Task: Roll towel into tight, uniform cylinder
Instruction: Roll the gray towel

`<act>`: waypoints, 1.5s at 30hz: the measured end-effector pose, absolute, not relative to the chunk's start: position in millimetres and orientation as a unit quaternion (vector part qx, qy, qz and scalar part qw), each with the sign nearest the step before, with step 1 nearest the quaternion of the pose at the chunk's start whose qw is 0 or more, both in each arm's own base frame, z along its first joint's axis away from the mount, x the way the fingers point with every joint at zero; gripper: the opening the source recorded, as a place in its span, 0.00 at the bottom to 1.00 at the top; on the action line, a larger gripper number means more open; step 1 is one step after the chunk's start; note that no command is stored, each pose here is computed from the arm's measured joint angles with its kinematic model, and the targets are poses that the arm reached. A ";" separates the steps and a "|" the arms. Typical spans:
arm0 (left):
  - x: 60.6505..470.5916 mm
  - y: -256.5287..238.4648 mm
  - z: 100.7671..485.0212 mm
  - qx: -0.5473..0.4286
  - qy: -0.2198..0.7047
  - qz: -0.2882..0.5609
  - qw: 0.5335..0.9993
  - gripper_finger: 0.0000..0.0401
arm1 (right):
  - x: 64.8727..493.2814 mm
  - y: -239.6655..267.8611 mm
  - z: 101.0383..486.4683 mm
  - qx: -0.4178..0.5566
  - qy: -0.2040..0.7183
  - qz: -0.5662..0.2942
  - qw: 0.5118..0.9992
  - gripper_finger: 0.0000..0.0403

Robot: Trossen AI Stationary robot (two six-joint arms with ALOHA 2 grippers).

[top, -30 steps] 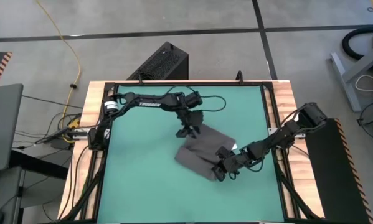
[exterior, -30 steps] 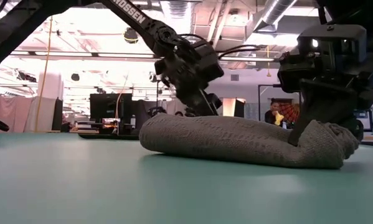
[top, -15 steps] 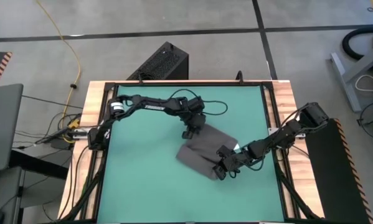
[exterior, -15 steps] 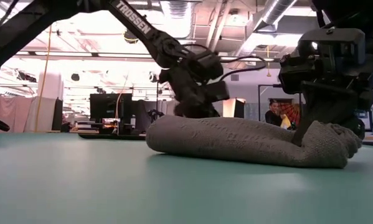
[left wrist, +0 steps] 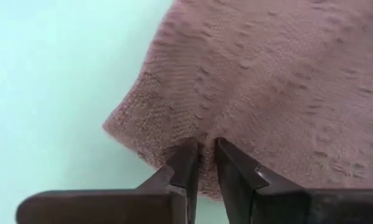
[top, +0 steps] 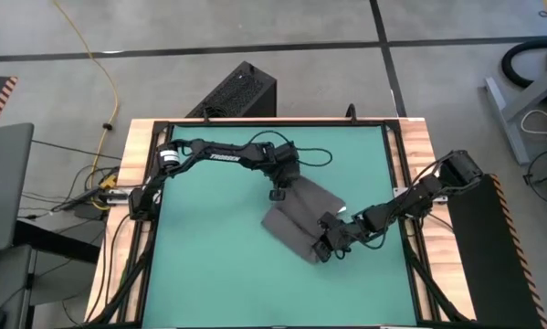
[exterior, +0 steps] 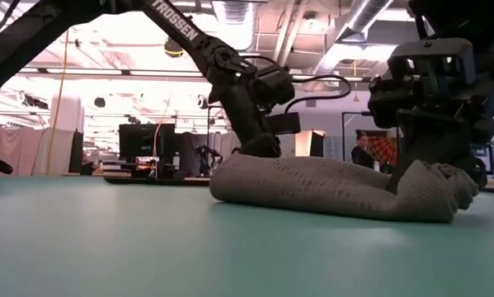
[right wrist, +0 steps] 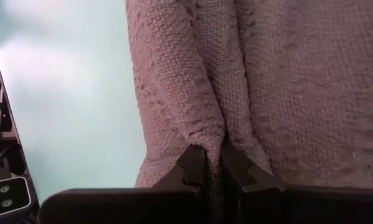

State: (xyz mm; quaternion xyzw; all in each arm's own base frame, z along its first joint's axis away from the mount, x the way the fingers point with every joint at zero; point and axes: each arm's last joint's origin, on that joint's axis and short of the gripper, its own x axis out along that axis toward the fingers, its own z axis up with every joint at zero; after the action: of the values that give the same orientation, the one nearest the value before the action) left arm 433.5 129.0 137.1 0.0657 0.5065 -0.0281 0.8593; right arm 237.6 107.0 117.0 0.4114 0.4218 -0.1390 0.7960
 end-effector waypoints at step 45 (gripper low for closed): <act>377.2 42.9 122.1 0.080 0.416 -0.214 0.880 0.00 | 249.5 95.4 125.7 0.494 0.383 -0.134 0.769 0.31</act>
State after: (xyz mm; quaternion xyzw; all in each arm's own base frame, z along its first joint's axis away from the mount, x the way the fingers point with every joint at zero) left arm 377.2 42.9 122.1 0.0795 0.4164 -0.2145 0.8799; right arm 249.5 95.4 125.7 0.4937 0.3834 -0.1335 0.7691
